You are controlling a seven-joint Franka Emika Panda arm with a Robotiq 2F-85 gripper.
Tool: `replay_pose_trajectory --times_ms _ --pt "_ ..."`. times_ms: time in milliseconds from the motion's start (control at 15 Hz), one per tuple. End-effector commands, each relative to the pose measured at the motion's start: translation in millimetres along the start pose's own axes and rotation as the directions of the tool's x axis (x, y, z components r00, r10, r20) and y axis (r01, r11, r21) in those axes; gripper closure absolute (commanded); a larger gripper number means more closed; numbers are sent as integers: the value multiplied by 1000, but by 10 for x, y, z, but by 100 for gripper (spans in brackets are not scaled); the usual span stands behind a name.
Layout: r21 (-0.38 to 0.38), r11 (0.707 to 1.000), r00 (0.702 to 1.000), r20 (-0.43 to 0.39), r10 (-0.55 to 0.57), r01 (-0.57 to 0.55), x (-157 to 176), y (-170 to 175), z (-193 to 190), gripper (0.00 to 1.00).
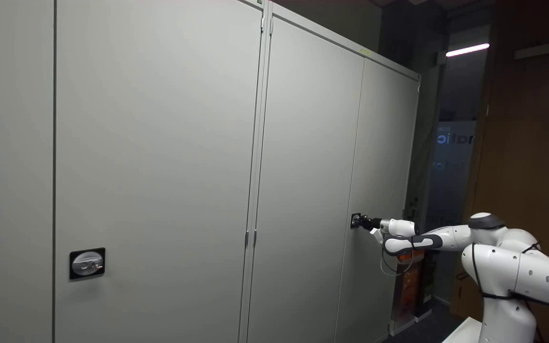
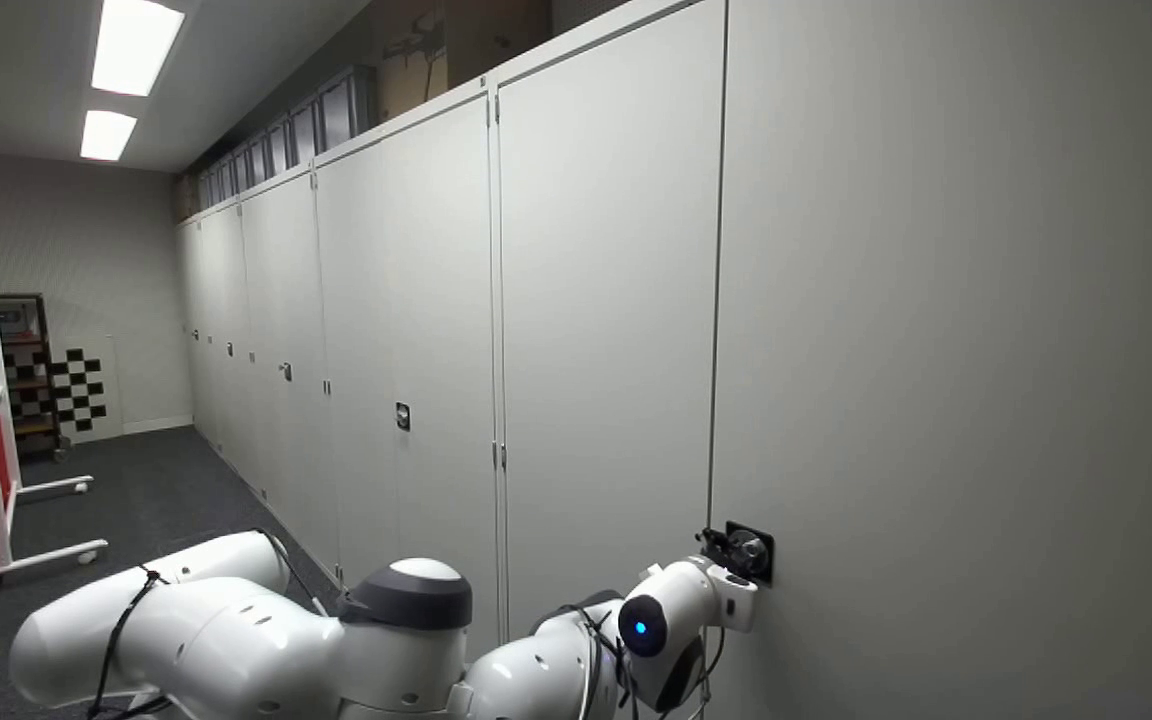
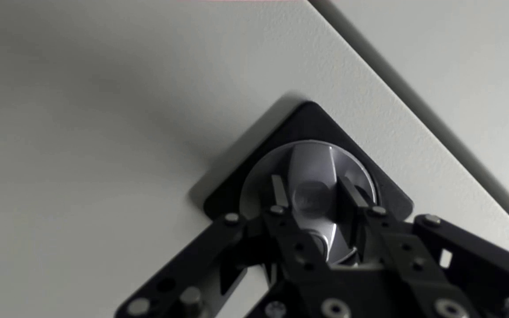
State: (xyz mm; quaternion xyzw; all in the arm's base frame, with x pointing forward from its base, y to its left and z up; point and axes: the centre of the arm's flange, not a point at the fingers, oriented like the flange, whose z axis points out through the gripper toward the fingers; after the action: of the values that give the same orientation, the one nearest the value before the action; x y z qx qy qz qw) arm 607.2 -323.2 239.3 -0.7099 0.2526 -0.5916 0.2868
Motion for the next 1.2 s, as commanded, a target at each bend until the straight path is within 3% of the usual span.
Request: replay_pose_trajectory --times_ms 0,1133 --pt "-47 992 993 -21 -114 113 -111 359 313 92" --pt "-82 923 926 -5 -377 375 -104 419 316 92"
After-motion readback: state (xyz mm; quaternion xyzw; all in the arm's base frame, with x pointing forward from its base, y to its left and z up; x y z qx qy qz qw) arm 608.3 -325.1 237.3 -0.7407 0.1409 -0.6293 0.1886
